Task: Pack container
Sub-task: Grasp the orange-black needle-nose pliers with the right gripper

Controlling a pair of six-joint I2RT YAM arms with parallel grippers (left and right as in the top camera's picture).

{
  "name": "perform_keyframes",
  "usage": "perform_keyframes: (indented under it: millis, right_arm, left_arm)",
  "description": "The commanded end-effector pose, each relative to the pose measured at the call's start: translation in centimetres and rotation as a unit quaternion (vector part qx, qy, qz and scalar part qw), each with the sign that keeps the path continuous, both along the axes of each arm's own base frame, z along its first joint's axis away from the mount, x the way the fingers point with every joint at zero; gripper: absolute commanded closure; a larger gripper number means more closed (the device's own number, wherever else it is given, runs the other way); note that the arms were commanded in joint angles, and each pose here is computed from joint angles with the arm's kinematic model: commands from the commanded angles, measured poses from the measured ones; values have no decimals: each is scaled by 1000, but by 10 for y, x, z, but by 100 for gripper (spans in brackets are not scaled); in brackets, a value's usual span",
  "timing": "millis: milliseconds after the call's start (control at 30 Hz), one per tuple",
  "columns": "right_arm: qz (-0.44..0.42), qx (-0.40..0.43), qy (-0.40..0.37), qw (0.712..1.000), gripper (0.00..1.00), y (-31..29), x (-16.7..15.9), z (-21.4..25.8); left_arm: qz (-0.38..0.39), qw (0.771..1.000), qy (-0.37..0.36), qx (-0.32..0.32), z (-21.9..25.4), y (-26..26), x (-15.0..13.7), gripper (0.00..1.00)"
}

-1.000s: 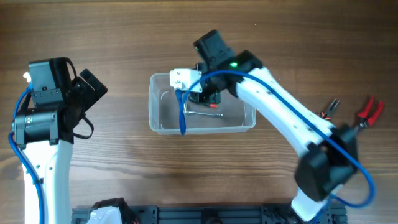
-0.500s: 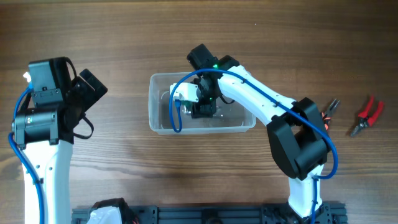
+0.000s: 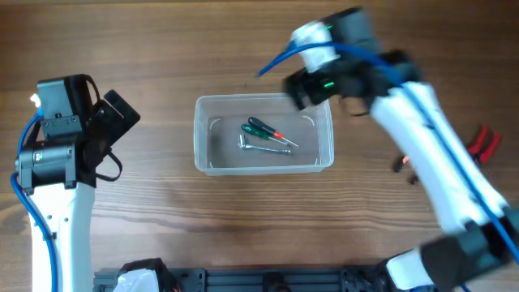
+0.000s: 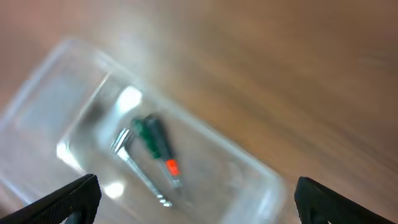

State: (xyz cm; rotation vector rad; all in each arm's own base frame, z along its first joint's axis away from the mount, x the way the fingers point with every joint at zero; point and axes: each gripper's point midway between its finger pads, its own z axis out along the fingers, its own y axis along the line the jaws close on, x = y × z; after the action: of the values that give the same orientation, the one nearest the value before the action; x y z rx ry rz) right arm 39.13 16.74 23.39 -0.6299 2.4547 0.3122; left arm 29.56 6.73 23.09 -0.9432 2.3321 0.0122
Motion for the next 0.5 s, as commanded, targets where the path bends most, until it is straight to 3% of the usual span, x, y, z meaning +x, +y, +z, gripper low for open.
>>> perform_keyframes:
  millis: [0, 33, 67, 200, 333, 467]
  right_arm:
    - [-189, 49, 3, 981, 0, -82, 5, 32]
    - [-330, 52, 33, 942, 0, -137, 3, 23]
    - [-405, 53, 51, 911, 0, -167, -3, 16]
    - [-620, 80, 121, 771, 0, -259, -46, -18]
    - [-665, 85, 186, 718, 0, -284, -80, -69]
    - [-664, 85, 212, 712, 0, -278, -90, -121]
  left_arm:
    - [6, 1000, -2, -7, 0, 0, 1, 0]
    - [6, 1000, -2, -7, 0, 0, 1, 0]
    - [6, 1000, -2, -7, 0, 0, 1, 0]
    - [6, 1000, -2, -7, 0, 0, 1, 0]
    - [6, 1000, -2, -7, 0, 0, 1, 0]
    - [6, 1000, -2, -7, 0, 0, 1, 0]
